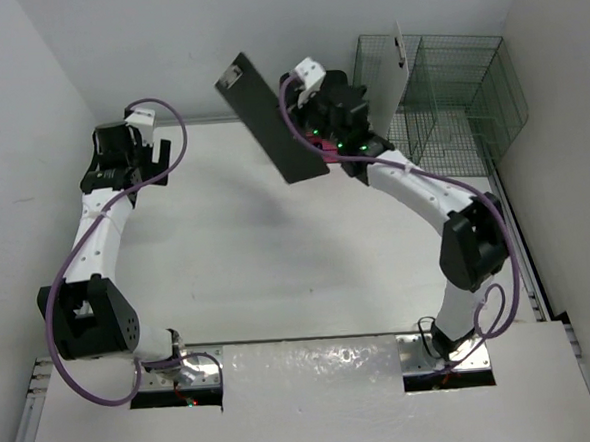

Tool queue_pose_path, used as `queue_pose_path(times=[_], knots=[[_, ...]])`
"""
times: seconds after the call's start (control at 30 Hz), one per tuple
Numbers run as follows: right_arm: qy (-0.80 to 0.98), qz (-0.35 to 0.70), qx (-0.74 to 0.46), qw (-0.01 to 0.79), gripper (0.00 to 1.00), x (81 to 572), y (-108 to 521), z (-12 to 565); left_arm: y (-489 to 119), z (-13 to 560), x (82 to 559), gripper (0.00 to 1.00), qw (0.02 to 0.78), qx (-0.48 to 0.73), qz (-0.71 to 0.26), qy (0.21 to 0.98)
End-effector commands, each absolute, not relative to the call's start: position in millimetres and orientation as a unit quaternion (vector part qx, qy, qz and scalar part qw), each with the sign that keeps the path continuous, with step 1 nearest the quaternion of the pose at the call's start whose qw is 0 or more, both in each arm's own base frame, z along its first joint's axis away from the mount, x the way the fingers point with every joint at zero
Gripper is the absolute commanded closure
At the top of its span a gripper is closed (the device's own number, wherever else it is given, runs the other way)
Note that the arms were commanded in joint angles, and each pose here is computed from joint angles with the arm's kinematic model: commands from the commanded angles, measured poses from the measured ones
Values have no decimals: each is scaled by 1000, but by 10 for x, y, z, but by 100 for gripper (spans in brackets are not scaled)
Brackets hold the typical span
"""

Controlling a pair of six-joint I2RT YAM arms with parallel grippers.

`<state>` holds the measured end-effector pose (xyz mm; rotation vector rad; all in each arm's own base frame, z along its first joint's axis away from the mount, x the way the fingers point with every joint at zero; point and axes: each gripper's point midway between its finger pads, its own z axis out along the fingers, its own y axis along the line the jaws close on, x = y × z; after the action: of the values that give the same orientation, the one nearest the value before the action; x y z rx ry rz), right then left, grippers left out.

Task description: Organize the desk

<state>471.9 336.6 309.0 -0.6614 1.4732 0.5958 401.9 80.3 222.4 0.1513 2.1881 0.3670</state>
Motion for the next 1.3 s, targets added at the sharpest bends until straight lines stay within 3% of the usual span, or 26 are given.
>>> queue_pose_path(times=[0.0, 0.1, 0.27, 0.5, 0.6, 0.67, 0.73, 1.0, 1.27], knots=[[582, 248, -237, 738, 100, 4769, 2897, 4096, 827, 2365, 4058, 7, 472, 48, 159, 866], [583, 232, -229, 744, 100, 4811, 2746, 4245, 824, 2344, 4063, 7, 471, 50, 158, 866], [622, 241, -226, 710, 100, 4765, 2710, 3851, 761, 2367, 4073, 7, 475, 58, 142, 866], [624, 257, -226, 702, 100, 4630, 2707, 3712, 331, 2478, 4155, 7, 478, 136, 42, 867], [631, 271, -252, 682, 100, 4531, 2760, 3548, 26, 2763, 4234, 7, 487, 193, 19, 852], [635, 286, -261, 668, 100, 4447, 2799, 3403, -401, 2989, 4288, 0, 491, 256, 13, 832], [634, 304, -265, 660, 100, 4377, 2837, 3313, -816, 3210, 4317, 0, 510, 310, 0, 802], [619, 339, -318, 634, 100, 3992, 3057, 3064, -1592, 3217, 4535, 1, 488, 458, -81, 738], [610, 343, -329, 635, 100, 3875, 3044, 3047, -1710, 2857, 4415, 1, 441, 528, -97, 719]])
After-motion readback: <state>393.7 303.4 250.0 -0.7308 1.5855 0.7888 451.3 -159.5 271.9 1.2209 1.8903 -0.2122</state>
